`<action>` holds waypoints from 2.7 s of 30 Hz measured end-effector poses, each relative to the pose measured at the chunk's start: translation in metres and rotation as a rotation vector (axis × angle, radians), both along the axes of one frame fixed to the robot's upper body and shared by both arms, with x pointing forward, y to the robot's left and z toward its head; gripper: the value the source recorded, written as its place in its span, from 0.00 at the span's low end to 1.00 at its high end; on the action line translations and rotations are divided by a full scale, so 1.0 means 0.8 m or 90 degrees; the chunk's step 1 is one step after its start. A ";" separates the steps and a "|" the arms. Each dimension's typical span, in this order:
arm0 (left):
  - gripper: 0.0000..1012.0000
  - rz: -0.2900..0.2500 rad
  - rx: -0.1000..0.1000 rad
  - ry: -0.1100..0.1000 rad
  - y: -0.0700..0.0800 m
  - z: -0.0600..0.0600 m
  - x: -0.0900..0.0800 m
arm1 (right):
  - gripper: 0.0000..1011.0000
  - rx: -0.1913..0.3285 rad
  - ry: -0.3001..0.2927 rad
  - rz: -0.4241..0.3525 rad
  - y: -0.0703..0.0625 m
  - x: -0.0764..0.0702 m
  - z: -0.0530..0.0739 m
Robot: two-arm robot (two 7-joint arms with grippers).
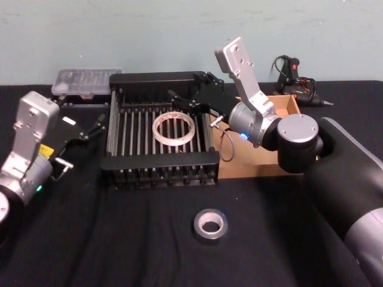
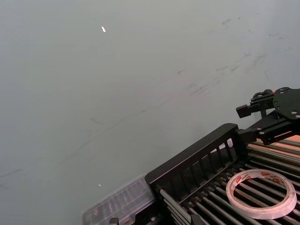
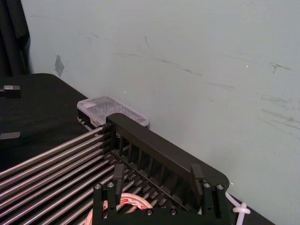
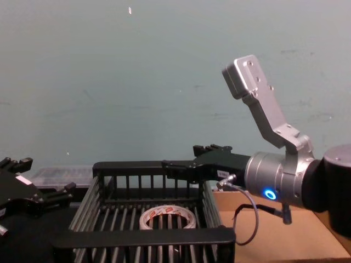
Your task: Pick up the white tape and place it into the black box , Pick up the silver tape and place it into the brown box.
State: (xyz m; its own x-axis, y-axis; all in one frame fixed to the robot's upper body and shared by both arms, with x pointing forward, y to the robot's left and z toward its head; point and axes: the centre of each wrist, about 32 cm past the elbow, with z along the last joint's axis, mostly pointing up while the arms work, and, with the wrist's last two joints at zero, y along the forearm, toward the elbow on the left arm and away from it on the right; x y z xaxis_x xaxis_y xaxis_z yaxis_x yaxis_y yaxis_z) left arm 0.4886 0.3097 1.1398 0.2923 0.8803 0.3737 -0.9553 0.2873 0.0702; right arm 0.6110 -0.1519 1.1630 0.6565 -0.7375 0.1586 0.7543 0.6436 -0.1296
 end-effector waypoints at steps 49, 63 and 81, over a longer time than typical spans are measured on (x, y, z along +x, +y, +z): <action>0.99 0.000 0.000 0.000 0.000 0.000 0.000 | 0.99 0.045 0.034 -0.014 -0.063 -0.106 0.030; 0.99 0.000 0.000 0.000 0.000 0.000 0.000 | 0.99 0.052 0.044 -0.009 -0.084 -0.149 0.043; 0.99 0.000 0.000 0.000 0.000 0.000 0.000 | 0.99 0.022 0.109 0.009 -0.101 -0.174 0.046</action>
